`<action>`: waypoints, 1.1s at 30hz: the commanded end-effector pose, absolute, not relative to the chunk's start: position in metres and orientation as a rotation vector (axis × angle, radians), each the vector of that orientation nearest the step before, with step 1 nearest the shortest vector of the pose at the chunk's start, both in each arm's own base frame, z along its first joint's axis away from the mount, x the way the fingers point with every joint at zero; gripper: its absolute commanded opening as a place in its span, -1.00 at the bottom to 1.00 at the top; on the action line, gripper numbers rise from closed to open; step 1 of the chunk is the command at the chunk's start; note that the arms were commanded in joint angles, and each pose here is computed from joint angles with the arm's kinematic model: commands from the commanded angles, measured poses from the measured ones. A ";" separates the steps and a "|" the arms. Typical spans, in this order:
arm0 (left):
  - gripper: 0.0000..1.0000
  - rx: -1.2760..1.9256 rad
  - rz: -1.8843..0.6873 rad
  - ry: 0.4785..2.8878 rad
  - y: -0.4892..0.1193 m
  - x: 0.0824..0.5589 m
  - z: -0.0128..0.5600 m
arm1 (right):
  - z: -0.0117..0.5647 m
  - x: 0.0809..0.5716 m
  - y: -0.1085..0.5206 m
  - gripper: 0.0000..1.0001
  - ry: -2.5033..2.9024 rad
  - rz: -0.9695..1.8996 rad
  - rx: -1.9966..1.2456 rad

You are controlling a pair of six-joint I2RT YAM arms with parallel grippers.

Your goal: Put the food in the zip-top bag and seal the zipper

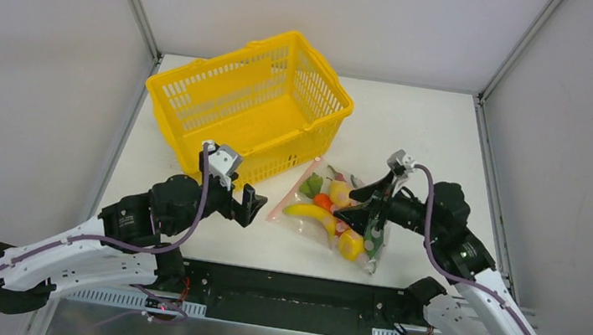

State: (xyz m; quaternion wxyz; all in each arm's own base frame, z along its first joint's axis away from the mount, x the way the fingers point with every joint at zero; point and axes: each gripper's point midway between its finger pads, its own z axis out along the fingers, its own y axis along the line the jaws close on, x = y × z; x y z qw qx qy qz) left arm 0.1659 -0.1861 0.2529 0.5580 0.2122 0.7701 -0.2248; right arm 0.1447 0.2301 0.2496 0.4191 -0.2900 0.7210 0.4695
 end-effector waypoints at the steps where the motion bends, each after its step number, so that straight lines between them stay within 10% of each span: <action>1: 0.98 0.381 -0.540 1.773 -0.180 0.175 0.271 | 0.269 0.182 0.206 0.67 1.703 0.990 -0.450; 12: 0.98 0.167 -0.384 1.833 -0.154 0.193 0.283 | 0.220 0.256 0.079 0.99 1.861 0.314 0.352; 25: 0.98 0.115 -0.294 1.817 -0.139 0.200 0.294 | 0.214 0.262 0.083 0.99 1.946 0.487 0.411; 33: 0.98 0.373 -0.133 1.689 -0.163 0.224 0.393 | 0.215 0.266 0.092 0.99 1.927 0.546 0.408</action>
